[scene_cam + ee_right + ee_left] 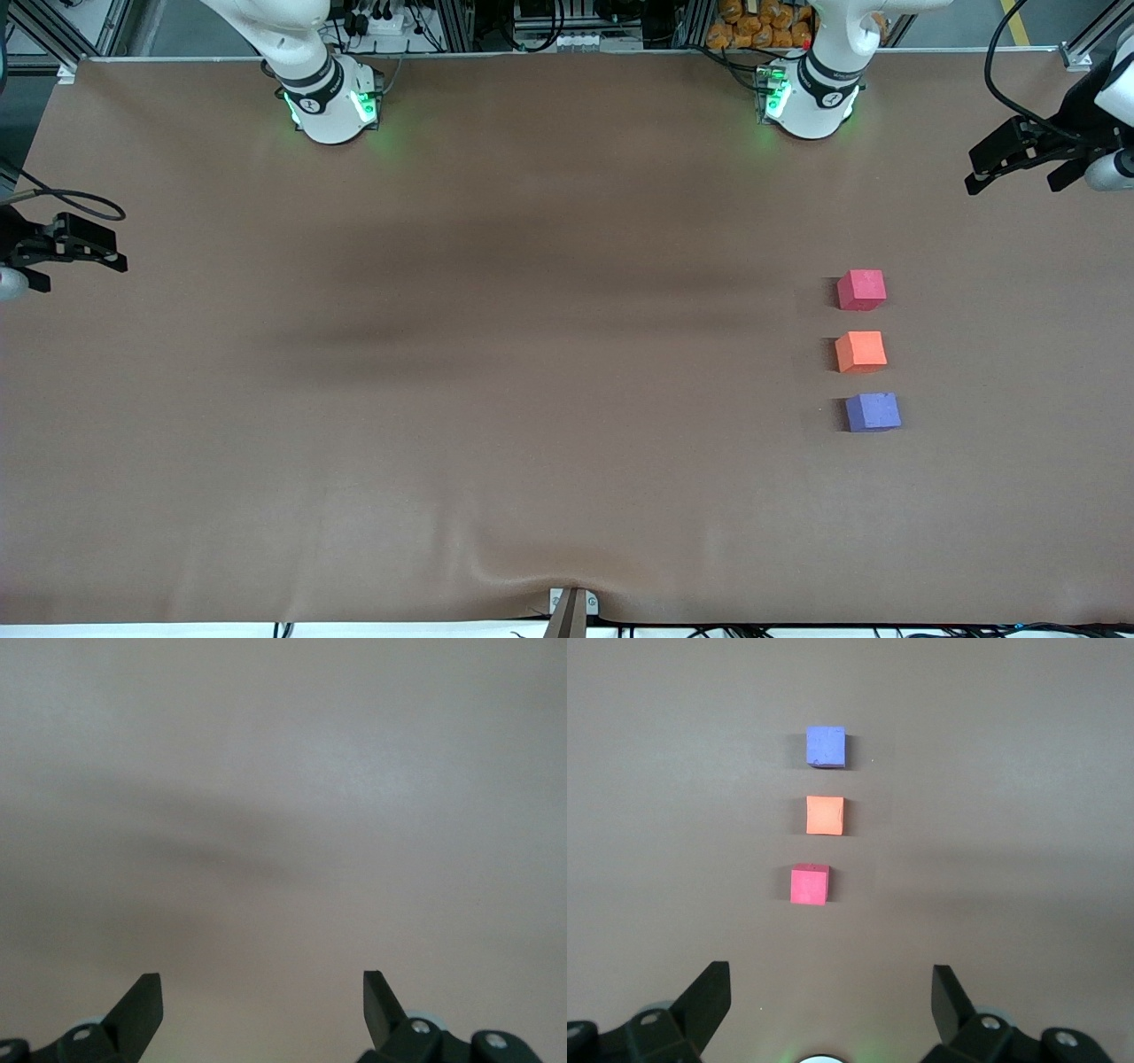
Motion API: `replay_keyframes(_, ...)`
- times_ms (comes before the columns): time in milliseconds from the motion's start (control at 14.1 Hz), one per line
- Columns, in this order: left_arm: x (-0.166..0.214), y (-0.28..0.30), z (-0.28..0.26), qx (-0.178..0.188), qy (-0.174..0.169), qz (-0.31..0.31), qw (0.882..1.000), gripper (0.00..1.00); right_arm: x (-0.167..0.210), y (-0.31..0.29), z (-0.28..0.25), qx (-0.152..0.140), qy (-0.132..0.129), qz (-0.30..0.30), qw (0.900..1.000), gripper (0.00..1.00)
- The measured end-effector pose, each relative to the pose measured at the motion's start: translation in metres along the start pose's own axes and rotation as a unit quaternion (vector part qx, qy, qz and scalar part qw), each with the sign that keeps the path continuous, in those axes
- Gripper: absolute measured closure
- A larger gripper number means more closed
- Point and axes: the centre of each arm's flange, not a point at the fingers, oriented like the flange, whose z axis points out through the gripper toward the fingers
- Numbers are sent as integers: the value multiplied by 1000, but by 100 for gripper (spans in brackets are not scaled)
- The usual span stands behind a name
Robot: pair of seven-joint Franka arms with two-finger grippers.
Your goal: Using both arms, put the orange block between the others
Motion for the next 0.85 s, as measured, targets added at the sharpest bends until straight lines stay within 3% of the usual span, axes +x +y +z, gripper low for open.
replay_keyframes(641, -1, 0, -10, 9, 8, 2, 1000, 0, -57, 10, -39, 2, -32, 108, 994, 0)
replay_keyframes(854, -2, 1, -11, 9, 6, 3, 1000, 0, -60, 10, -36, 4, -37, 119, 992, 0)
